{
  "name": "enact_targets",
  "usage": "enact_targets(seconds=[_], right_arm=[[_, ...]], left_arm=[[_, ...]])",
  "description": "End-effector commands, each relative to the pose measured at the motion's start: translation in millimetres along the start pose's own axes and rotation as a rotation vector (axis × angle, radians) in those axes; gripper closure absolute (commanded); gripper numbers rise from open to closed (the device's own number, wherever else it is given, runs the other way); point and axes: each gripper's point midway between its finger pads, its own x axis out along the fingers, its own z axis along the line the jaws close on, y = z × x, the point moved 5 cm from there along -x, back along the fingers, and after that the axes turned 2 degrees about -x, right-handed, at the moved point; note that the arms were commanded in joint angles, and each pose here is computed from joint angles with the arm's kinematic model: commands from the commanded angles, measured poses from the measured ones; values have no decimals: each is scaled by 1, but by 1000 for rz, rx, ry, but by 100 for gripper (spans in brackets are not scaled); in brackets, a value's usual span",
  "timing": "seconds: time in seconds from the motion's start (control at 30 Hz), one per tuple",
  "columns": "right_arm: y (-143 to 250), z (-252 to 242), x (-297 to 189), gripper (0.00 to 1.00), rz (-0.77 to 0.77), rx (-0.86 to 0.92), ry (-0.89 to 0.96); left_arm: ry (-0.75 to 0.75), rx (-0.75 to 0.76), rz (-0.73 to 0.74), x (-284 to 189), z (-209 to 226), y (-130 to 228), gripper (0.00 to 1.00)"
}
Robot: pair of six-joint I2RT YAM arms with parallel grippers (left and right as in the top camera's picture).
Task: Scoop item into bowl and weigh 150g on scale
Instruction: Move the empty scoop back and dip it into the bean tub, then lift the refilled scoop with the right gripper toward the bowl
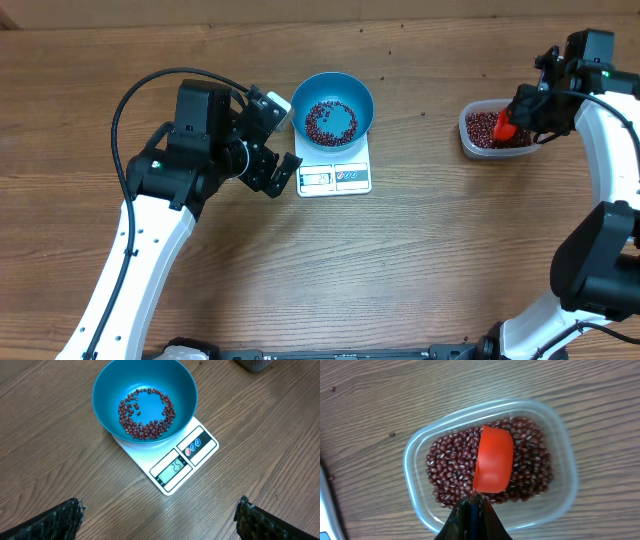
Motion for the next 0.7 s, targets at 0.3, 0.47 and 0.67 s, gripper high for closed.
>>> enact_targets(seconds=[0.3,0.47,0.67], right_arm=[[17,21,9,96,44,11,-204],[15,18,3,96,33,56,-307],[12,-7,-8,96,0,154,-414]], left_arm=[[7,-11,3,2,1,1,0],[7,-11,3,2,1,1,0],[7,-11,3,2,1,1,0]])
